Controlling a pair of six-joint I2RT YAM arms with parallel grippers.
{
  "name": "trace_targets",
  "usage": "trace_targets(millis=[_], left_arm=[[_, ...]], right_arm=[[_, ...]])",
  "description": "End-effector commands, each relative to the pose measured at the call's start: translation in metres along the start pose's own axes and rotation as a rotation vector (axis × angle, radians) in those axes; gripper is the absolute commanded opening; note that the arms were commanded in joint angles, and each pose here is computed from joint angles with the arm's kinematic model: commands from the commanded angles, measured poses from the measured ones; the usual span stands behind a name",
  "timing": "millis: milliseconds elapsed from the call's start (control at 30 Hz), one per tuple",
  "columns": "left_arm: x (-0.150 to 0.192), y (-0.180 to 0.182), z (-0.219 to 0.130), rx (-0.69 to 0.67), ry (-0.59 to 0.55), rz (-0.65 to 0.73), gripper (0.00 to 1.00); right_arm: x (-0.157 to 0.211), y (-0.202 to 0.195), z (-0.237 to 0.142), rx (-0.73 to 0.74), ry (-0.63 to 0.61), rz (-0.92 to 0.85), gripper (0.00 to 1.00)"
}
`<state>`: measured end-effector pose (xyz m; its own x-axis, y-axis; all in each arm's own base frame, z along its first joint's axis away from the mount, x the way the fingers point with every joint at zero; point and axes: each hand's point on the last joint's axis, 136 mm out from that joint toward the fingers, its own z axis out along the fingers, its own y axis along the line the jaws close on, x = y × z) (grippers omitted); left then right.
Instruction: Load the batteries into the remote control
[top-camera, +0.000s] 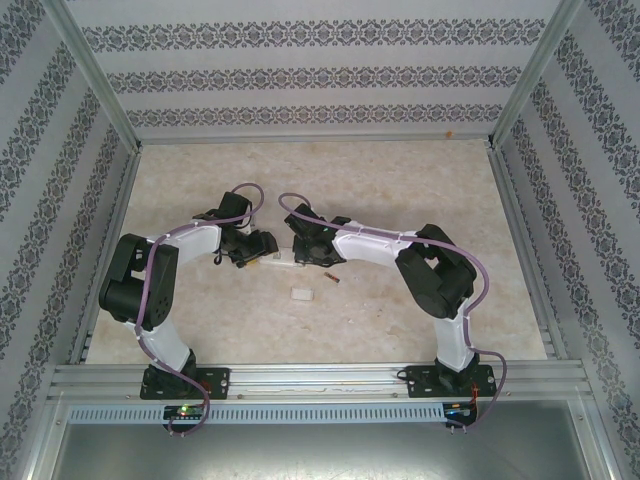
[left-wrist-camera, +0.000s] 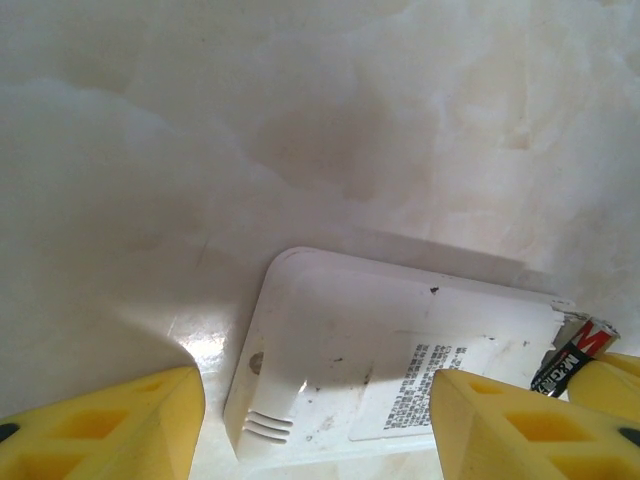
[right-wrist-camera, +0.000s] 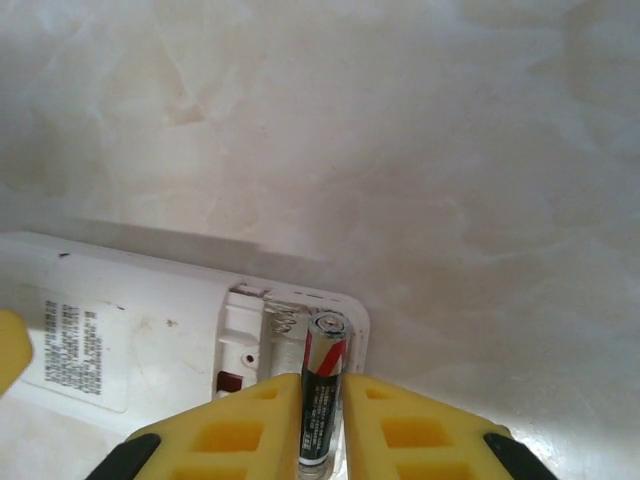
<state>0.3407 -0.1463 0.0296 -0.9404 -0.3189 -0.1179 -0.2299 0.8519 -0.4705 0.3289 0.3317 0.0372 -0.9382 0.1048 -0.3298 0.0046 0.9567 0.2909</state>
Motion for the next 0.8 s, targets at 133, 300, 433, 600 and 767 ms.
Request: trace_targets(millis=[133,300,433,600,767], left_arm=[[-0.003,-0.001,0.000,0.008,-0.014,0.002,0.63],[-0.004,-0.001,0.000,0.007,-0.012,0.005,0.63],[-0.003,0.000,0.002,0.002,-0.009,0.005,0.63],[-0.004,-0.001,0.001,0.007,-0.012,0.006,0.63],[-0.005,-0.001,0.001,0.005,-0.012,0.010,0.63]], right_arm=[[-0.027,0.006,-0.018,-0.016,-0.047,0.045,0.26],[-0.025,0.003,-0.010,0.012,-0.044,0.056,0.28],[-0.020,0.000,-0.005,0.020,-0.030,0.052,0.26],[-0.012,-0.001,0.003,0.036,-0.008,0.045,0.24],[-0.008,-0.004,0.006,0.064,-0.014,0.030,0.26]])
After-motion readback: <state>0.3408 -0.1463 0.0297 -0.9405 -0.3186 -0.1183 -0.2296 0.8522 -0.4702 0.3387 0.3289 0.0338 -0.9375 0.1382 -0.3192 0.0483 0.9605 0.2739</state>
